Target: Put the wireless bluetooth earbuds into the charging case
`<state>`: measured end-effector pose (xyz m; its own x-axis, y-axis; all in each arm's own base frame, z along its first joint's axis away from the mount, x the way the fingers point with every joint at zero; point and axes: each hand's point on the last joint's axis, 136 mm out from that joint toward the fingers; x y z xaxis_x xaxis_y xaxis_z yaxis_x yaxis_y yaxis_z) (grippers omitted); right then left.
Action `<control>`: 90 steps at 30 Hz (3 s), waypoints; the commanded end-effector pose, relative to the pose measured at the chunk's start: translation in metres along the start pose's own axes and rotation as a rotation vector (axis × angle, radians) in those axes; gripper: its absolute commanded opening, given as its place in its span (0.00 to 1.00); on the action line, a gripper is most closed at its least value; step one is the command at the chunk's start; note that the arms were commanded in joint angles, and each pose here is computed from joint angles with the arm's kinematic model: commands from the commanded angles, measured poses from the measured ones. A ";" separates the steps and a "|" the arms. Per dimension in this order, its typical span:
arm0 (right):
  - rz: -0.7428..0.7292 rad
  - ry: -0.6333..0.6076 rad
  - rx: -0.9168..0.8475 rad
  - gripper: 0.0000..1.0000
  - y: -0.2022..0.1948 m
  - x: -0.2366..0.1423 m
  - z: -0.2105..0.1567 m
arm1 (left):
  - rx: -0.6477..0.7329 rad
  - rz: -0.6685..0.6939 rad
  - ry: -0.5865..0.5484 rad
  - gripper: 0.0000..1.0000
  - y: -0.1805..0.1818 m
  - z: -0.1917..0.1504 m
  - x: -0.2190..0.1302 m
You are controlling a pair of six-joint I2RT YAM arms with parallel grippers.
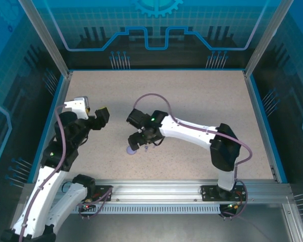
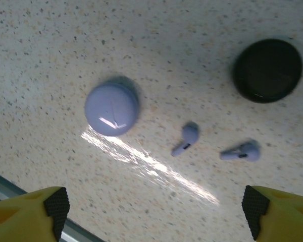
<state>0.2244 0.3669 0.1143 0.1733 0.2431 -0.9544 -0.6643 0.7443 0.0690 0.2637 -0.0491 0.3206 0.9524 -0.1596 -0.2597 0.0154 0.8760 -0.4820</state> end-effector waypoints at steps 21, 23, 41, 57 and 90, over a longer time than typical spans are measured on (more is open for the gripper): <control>-0.075 0.197 -0.037 0.74 0.039 0.088 0.004 | 0.110 -0.058 -0.149 0.79 -0.019 0.043 -0.049; -0.081 0.220 -0.036 0.73 0.039 0.099 0.001 | 0.118 -0.058 -0.148 0.79 -0.019 0.042 -0.049; -0.133 0.281 -0.065 0.57 0.030 0.112 -0.012 | 0.118 -0.058 -0.148 0.80 -0.018 0.041 -0.048; -0.137 -0.084 -0.181 0.49 -0.020 0.012 0.020 | -0.050 -0.120 0.036 0.81 -0.026 0.006 -0.011; -0.206 -0.927 -0.578 0.48 -0.046 -0.210 0.031 | -0.352 -0.756 0.712 0.67 -0.177 -0.070 0.002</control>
<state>0.2366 0.2963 0.2937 0.6282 0.6698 -0.3960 -0.7727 0.4771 -0.4187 0.2481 -0.2224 0.3270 0.3968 -0.8919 -0.2169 0.2796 0.3425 -0.8970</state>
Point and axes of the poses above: each hand's point on the last joint's axis, 136 mm out from that joint toward the fingers, its own x axis out along the fingers, its own y axis along the line the jaws close on, z = x × y, and after that the axes turned 14 degrees about -x, right-handed
